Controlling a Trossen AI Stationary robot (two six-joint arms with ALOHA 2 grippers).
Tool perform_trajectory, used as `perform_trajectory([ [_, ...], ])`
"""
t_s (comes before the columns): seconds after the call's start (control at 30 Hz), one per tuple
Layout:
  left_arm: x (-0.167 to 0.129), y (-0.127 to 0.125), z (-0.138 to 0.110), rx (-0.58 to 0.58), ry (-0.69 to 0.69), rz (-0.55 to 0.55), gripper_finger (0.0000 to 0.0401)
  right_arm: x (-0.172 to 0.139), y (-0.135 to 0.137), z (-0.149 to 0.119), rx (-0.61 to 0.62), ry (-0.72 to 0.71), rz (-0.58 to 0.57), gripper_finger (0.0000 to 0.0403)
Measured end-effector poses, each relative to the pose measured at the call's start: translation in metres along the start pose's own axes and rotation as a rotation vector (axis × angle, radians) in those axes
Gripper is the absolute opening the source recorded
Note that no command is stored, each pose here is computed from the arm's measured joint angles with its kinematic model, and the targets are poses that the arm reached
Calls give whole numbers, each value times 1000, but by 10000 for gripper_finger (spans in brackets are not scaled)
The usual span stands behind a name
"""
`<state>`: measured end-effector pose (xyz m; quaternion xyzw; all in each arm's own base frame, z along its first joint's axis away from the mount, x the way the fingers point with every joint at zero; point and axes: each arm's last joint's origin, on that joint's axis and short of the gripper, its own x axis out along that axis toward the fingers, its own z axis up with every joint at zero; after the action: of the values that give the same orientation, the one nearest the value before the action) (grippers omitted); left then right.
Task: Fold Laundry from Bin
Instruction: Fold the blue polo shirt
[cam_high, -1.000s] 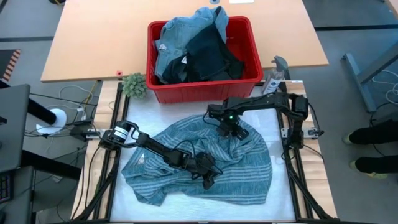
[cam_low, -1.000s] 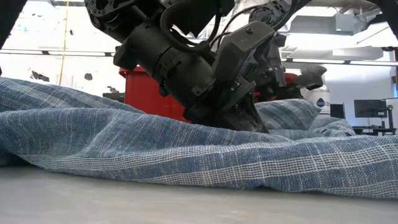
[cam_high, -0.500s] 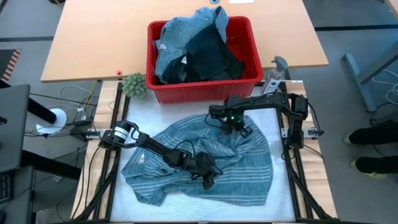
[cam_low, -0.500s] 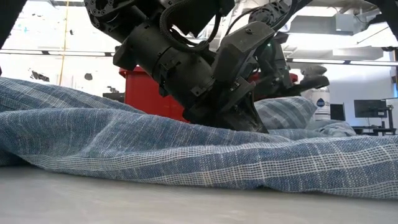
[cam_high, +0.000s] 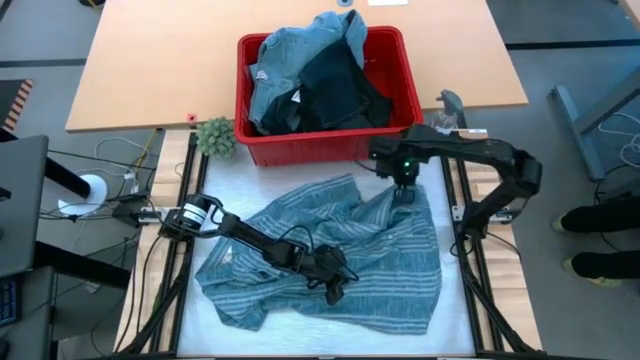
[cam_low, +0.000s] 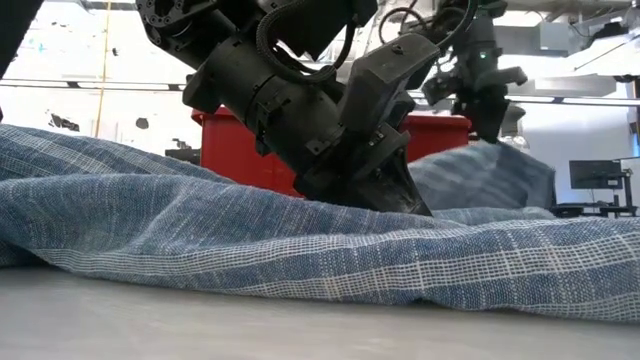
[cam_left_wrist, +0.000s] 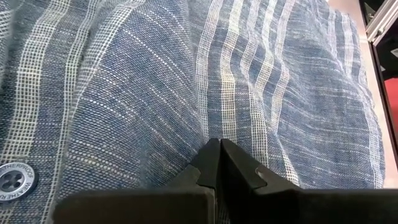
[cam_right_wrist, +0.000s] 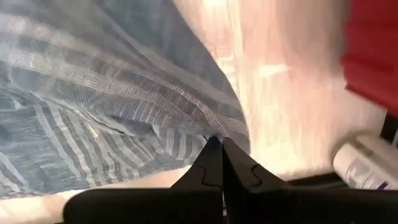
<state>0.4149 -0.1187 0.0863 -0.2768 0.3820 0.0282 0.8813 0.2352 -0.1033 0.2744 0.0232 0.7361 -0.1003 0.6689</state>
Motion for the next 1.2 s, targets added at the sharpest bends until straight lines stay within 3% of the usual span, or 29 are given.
perform_trajectory([
  [0.13, 0, 0, 0, 0, 4, -4, 0, 13, -4, 0, 35, -53, -9, 38],
  [0.23, 0, 0, 0, -11, 3, -3, 0, 28, -11, 9, 37, -109, -24, 101],
  [0.37, 0, 0, 0, -21, 2, -5, 0, 47, -30, 17, 77, -60, -121, 183],
  [0.53, 0, -1, 0, -34, 10, -13, 0, 51, -43, 11, 243, -44, -44, 246],
  [0.73, -10, -6, 3, -29, 50, -47, 0, 0, -21, -16, 361, -281, -7, 251],
  [0.87, -33, -4, 25, 15, 45, -66, 0, -23, 11, -40, 519, -447, 52, 241],
  [1.03, -75, -2, 75, 45, -100, -142, 0, 0, 62, -53, 685, -534, 169, 215],
  [1.2, -99, 4, 96, 51, -147, -169, 0, 34, 114, -55, 760, -624, 249, 176],
])
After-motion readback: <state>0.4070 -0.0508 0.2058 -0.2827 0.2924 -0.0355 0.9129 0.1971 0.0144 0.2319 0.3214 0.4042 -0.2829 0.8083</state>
